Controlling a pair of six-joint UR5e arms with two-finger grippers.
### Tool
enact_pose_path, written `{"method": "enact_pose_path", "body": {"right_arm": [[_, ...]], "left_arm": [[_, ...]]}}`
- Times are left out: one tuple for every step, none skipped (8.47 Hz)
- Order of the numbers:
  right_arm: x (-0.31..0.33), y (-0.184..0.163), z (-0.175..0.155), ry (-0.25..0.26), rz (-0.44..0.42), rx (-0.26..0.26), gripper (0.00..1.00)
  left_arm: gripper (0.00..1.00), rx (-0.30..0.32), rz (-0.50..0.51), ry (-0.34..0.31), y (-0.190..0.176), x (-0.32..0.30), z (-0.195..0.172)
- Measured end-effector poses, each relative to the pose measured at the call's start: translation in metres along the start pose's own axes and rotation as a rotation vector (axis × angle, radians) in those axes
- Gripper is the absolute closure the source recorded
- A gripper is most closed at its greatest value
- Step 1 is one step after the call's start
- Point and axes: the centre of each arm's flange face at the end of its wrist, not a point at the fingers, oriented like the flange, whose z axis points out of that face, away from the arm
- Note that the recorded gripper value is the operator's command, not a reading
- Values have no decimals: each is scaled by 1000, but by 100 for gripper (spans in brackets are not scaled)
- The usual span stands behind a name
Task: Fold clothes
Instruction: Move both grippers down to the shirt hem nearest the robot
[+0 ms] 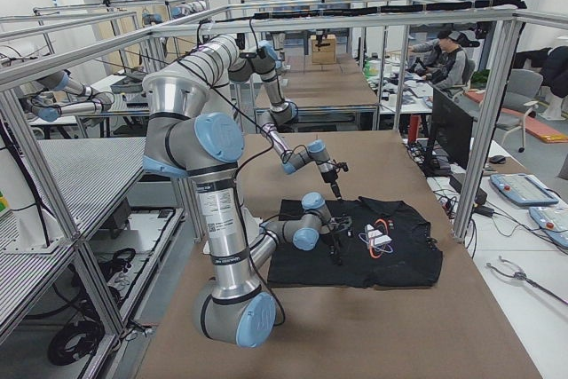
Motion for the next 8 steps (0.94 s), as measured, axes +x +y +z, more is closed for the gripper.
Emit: {"method": "enact_pose_path", "body": {"right_arm": [[11,29,-12,14,-15,-14,5],[20,52,-23,22,-34,-32,5],[26,75,-32,25,-38,-53,5],[30,101,-41,24,-37,-66,5],[34,120,-48,23,-45,-74,5],[37,132,-53,23,-54,-82,5],[38,139,-55,24,-60,-87,5],[40,142,-56,26,-63,-89,5]], "left_arm": [[0,-29,6,-19,28,-24,-21],[0,-55,16,-40,56,-42,-38],[0,-77,19,-56,85,-52,-48],[0,-94,30,-68,114,-55,-52],[5,-106,43,-82,139,-56,-52],[32,-116,54,-97,161,-53,-51],[44,-122,69,-115,178,-46,-51],[48,-132,84,-133,189,-37,-54]]}}
